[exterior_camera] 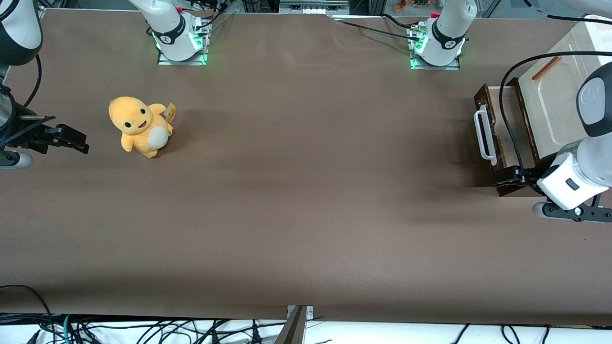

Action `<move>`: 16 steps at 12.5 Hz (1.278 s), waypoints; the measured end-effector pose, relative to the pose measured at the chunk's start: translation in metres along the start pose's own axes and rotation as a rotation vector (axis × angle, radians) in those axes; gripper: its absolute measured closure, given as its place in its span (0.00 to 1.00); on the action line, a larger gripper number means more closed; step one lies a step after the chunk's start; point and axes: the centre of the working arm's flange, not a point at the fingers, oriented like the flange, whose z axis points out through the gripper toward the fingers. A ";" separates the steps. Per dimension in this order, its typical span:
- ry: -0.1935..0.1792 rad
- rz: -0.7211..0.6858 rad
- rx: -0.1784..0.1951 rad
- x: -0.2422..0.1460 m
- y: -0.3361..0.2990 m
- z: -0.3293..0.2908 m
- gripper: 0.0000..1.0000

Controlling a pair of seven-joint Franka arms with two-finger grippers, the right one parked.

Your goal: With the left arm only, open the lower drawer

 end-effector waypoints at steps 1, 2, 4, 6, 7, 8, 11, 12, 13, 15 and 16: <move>0.000 -0.003 -0.005 0.000 -0.005 0.000 0.00; 0.001 -0.003 -0.006 0.000 -0.009 0.000 0.00; 0.035 -0.005 -0.005 0.004 -0.012 -0.001 0.00; 0.052 -0.006 -0.004 0.006 -0.013 0.001 0.00; 0.054 -0.006 -0.003 0.007 -0.013 0.003 0.00; 0.054 -0.006 -0.003 0.008 -0.013 0.004 0.00; 0.047 -0.007 -0.004 0.008 -0.014 0.008 0.00; 0.043 -0.007 -0.004 0.008 -0.014 0.011 0.00; 0.041 -0.007 -0.004 0.008 -0.014 0.012 0.00; 0.041 -0.006 -0.005 0.008 -0.013 0.012 0.00; 0.042 -0.006 -0.005 0.007 -0.013 0.011 0.00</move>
